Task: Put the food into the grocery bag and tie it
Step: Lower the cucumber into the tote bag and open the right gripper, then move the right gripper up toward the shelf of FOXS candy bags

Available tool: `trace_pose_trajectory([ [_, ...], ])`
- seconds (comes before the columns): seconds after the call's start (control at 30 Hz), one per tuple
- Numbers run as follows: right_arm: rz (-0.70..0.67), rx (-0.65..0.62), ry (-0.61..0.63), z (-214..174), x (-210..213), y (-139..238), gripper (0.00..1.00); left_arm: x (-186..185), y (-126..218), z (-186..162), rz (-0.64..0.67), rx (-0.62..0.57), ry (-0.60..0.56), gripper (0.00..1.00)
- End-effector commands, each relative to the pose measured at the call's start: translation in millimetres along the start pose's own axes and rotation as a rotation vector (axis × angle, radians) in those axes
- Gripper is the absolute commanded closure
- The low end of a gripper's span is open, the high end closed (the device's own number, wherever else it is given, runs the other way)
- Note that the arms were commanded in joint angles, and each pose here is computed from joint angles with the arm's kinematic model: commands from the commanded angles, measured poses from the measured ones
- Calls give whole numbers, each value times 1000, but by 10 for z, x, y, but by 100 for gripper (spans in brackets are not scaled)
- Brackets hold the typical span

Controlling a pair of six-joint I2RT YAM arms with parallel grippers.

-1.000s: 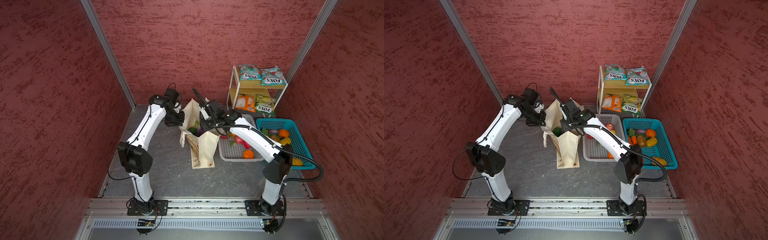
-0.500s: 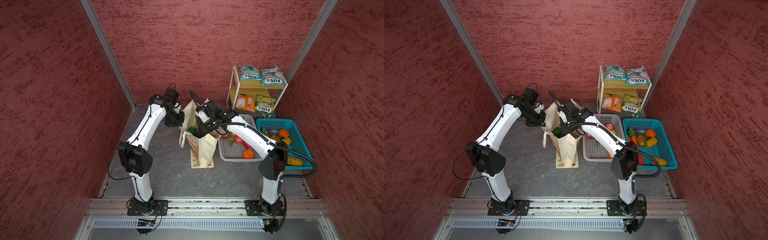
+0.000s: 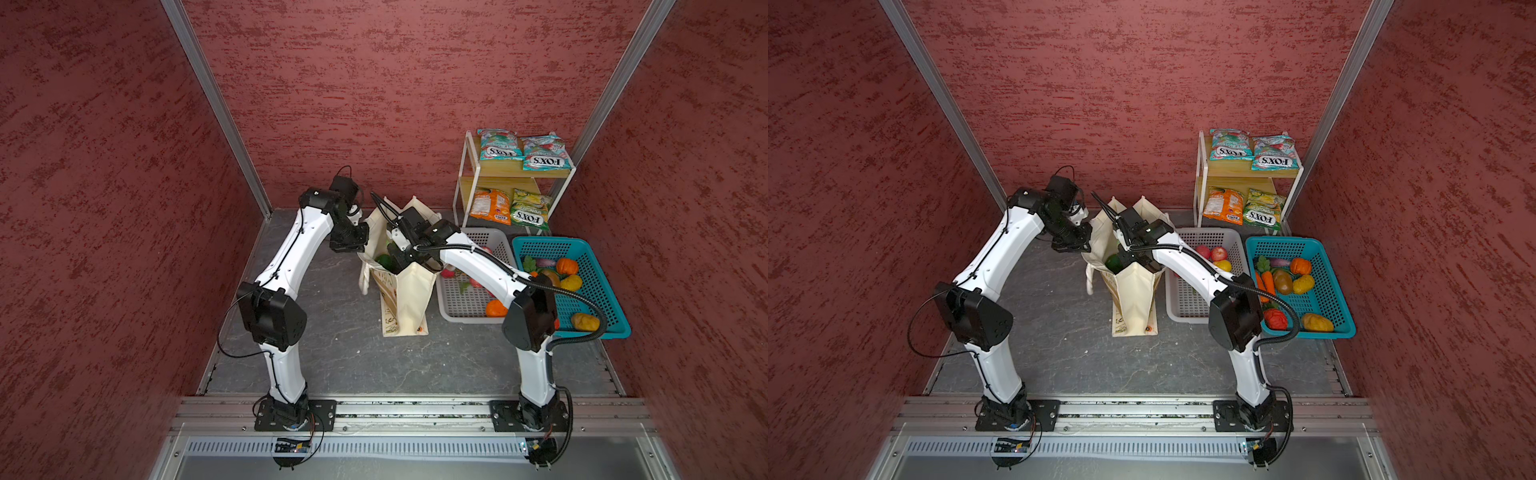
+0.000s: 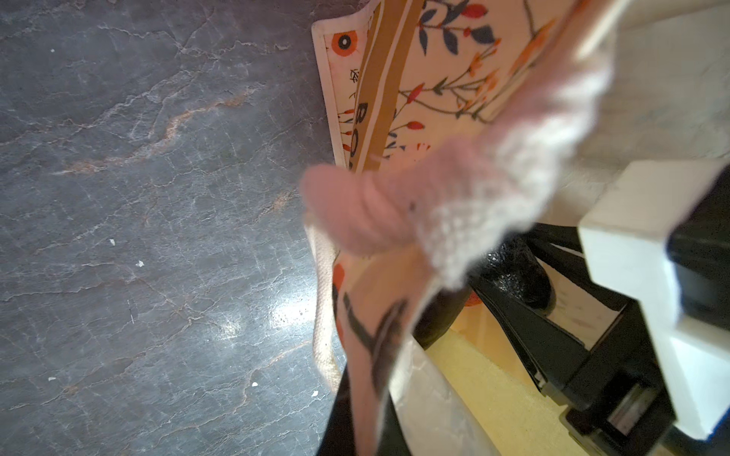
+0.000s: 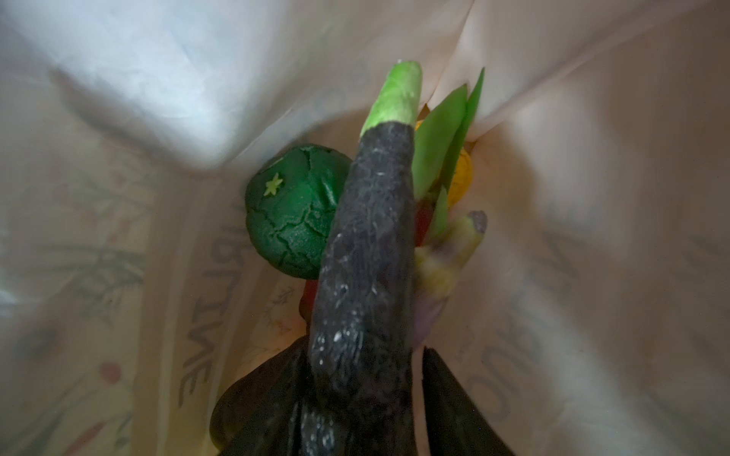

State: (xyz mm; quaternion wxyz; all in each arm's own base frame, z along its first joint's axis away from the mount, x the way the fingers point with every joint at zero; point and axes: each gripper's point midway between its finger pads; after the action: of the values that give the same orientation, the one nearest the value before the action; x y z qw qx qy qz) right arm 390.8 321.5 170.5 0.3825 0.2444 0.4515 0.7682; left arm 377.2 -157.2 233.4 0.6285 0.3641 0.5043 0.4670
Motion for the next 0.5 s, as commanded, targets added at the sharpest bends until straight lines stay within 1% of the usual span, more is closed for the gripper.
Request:
trace_pose_trajectory([
  [0.0,-46,-93,14,229,-87,236,47,-20,57,72,2,-33,-16,100],
  [0.1,-73,-143,-4,336,-141,386,41,-28,60,84,0,-37,-16,100],
  [0.17,-95,-209,-14,456,-178,549,18,-28,59,89,0,-36,-17,100],
  [0.2,-107,-251,-23,523,-207,654,1,-26,60,91,2,-37,-17,100],
  [0.33,-173,-425,-61,790,-373,1154,1,-20,57,87,4,-36,-17,100],
  [0.47,-251,-582,-144,947,-645,1732,1,-23,58,89,3,-37,-15,100],
])
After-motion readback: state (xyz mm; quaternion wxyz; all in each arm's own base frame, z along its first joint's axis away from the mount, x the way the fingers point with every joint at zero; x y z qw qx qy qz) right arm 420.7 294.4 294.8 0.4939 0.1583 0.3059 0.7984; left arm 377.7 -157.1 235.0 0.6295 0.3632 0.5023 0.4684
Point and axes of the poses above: each gripper's point midway between its finger pads, its own y axis back along the fingers, its own x axis along the line the jaws close on, z = x × y
